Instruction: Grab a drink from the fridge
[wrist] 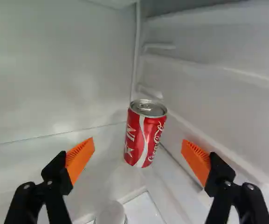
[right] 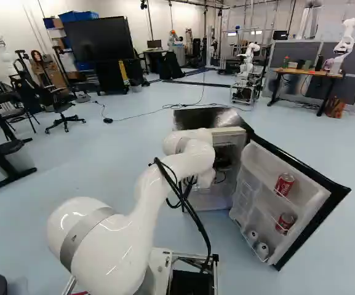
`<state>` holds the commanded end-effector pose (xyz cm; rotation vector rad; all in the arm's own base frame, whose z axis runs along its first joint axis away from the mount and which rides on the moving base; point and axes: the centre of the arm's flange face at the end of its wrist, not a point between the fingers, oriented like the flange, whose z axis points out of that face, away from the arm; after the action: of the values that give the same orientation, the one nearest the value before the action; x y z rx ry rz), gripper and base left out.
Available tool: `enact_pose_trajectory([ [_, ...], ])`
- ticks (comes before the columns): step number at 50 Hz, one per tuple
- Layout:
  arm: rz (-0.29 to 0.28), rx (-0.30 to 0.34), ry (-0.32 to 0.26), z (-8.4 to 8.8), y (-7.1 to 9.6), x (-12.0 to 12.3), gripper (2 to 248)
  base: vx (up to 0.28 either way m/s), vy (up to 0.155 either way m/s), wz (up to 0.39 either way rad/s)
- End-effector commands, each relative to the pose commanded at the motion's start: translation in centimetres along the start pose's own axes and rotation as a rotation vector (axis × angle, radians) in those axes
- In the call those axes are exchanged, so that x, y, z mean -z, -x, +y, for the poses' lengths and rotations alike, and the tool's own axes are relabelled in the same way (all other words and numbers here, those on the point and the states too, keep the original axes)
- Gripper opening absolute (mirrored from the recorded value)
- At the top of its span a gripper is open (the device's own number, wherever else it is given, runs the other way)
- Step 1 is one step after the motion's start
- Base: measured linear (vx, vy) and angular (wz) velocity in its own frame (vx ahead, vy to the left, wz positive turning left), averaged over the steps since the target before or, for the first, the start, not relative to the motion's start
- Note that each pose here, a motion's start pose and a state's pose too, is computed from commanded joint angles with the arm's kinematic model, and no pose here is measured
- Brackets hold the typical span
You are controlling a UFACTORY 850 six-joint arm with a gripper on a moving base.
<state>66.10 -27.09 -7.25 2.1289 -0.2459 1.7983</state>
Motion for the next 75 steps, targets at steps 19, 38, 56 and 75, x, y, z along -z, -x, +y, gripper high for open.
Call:
enact_pose_trajectory([
  [19, 0.012, 0.000, 0.003, 0.1, 0.2, -0.4, 247, 0.000, 0.000, 0.000],
  [38, 0.013, 0.000, 0.003, 0.1, 0.2, -0.5, 120, 0.000, 0.000, 0.000],
  [56, 0.012, 0.000, 0.003, 0.1, 0.2, -0.4, 90, 0.000, 0.000, 0.000],
  [75, -0.006, -0.001, 0.004, 0.5, -1.1, 0.3, 90, 0.000, 0.000, 0.000],
])
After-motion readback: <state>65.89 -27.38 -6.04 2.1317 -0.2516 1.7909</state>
